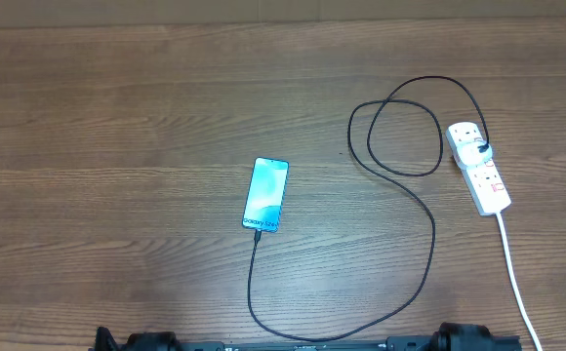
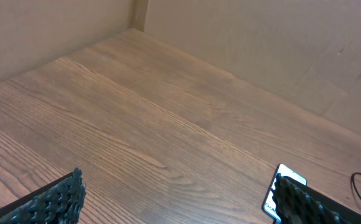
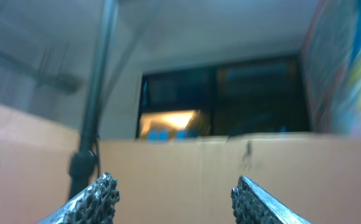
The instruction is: Plug charger to phone and switch on socket
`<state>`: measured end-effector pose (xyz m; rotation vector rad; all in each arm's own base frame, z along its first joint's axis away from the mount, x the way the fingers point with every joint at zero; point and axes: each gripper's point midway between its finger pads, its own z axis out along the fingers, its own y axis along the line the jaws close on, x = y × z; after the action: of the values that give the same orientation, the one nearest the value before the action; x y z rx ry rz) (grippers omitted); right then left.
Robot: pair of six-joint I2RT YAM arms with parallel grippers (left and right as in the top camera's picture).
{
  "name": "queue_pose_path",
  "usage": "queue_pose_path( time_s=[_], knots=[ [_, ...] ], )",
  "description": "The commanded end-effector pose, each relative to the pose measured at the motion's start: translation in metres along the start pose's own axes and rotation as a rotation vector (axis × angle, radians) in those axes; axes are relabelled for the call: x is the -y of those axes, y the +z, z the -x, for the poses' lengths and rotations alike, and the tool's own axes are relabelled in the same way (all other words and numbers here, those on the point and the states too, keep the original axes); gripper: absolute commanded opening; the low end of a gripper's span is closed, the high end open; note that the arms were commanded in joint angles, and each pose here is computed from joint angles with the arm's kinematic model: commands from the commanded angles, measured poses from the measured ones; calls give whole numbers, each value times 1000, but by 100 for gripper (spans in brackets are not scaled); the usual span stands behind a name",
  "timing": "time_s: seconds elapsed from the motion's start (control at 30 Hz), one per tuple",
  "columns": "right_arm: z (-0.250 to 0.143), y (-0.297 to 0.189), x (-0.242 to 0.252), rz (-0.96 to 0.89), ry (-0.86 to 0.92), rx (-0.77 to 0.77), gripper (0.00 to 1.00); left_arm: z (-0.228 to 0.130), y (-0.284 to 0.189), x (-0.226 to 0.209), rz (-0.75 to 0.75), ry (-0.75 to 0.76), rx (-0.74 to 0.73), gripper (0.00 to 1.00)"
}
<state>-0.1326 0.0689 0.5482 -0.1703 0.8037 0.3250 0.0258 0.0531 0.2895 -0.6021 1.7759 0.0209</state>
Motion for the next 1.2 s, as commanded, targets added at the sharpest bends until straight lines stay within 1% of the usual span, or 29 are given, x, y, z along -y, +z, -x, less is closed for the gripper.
queue_pose_path(
  time_s=[0.0,0.07,0.17,0.2,0.23,0.33,0.43,0.5,0.53,0.57,0.67,0.7,0.8,0.87,0.97,1.1,1.17],
  knots=[
    [39,-38,7,-133,-46,153,63,1,-1,-2,10,-10,12,100],
    [49,-47,11,-182,-50,195,65,1,-1,-2,10,-10,12,99],
    [48,-51,8,-188,-57,200,66,1,-1,-2,10,-10,12,100],
    [45,-49,9,-194,-58,192,73,1,-1,-2,10,-10,12,100],
    [45,-48,9,-195,-59,192,75,1,-1,-2,10,-10,12,99],
    [46,-49,10,-203,-60,201,79,1,-1,-2,10,-10,12,99],
    [56,-54,14,-241,-63,241,81,1,-1,-2,10,-10,12,100],
    [60,-57,14,-255,-67,257,89,1,-1,-2,10,-10,12,100],
    [61,-57,13,-251,-68,262,96,1,-1,-2,10,-10,12,100],
    [63,-57,10,-239,-71,272,100,1,-1,-2,10,-10,12,99],
    [85,-58,-5,-155,-98,363,100,1,-1,-2,10,-10,12,100],
    [98,-59,-5,-153,-105,430,100,1,-1,-2,10,-10,12,100],
    [102,-50,17,-237,-89,492,100,1,-1,-2,10,-10,12,99],
    [91,-35,34,-281,-78,486,100,1,-1,-2,10,-10,12,99],
    [54,-3,60,-320,-65,410,100,1,-1,-2,10,-10,12,99],
    [-28,39,99,-368,-12,213,100,1,-1,-2,10,-10,12,100],
    [-81,56,122,-400,38,101,100,1,-1,-2,10,-10,12,100]
  ],
)
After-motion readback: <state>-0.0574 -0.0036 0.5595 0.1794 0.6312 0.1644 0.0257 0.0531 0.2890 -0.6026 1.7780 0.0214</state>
